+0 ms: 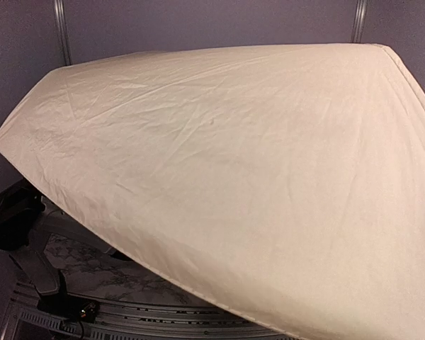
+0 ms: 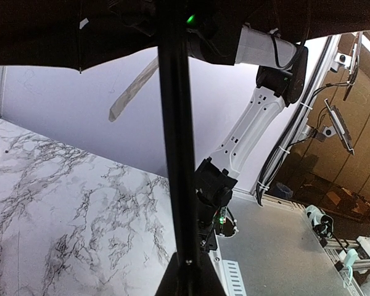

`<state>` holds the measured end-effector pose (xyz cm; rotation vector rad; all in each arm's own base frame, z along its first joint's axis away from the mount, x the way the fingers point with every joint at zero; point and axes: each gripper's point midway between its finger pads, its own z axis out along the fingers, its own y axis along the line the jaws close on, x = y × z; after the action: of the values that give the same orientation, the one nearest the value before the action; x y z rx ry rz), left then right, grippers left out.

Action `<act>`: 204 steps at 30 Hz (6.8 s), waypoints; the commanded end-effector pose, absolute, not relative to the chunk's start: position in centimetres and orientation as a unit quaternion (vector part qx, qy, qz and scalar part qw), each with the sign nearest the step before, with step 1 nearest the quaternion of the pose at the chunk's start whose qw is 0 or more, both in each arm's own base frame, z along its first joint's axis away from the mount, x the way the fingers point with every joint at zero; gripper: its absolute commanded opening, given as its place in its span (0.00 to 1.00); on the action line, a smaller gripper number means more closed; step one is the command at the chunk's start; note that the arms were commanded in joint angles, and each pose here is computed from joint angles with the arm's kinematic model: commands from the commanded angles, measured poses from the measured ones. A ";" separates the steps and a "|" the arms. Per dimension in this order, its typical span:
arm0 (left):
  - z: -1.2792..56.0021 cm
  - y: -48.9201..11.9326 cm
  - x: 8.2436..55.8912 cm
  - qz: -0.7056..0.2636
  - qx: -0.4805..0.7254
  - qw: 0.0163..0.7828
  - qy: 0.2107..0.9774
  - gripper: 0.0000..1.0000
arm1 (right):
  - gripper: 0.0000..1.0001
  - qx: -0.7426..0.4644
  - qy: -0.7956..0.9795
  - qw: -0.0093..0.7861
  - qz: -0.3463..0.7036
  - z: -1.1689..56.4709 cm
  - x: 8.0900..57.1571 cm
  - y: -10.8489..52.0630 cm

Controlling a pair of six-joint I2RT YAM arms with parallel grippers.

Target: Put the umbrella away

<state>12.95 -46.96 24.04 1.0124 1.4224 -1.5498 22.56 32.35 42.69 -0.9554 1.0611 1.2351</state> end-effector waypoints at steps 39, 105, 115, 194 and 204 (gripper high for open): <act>26.5 -49.9 19.3 -0.539 0.346 0.504 0.580 0.00 | 0.00 -0.340 0.441 0.584 0.591 44.4 22.3 30.5; 29.5 -49.2 17.7 -0.567 0.345 0.527 0.530 0.00 | 0.28 -0.230 0.375 0.643 0.627 49.0 26.2 29.6; 29.6 -49.1 18.1 -0.558 0.346 0.539 0.529 0.00 | 0.34 -0.234 0.385 0.639 0.623 48.8 25.8 29.5; 31.8 -48.6 15.5 -0.664 0.376 0.439 0.475 0.00 | 0.49 -0.315 0.401 0.657 0.555 47.1 24.8 29.6; 31.4 -49.6 15.9 -0.663 0.371 0.439 0.479 0.00 | 0.51 -0.198 0.350 0.735 0.546 49.1 26.2 26.8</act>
<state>16.40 -49.59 27.91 0.9295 1.3629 -1.6438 26.19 28.40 46.52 -0.5528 0.8878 1.2145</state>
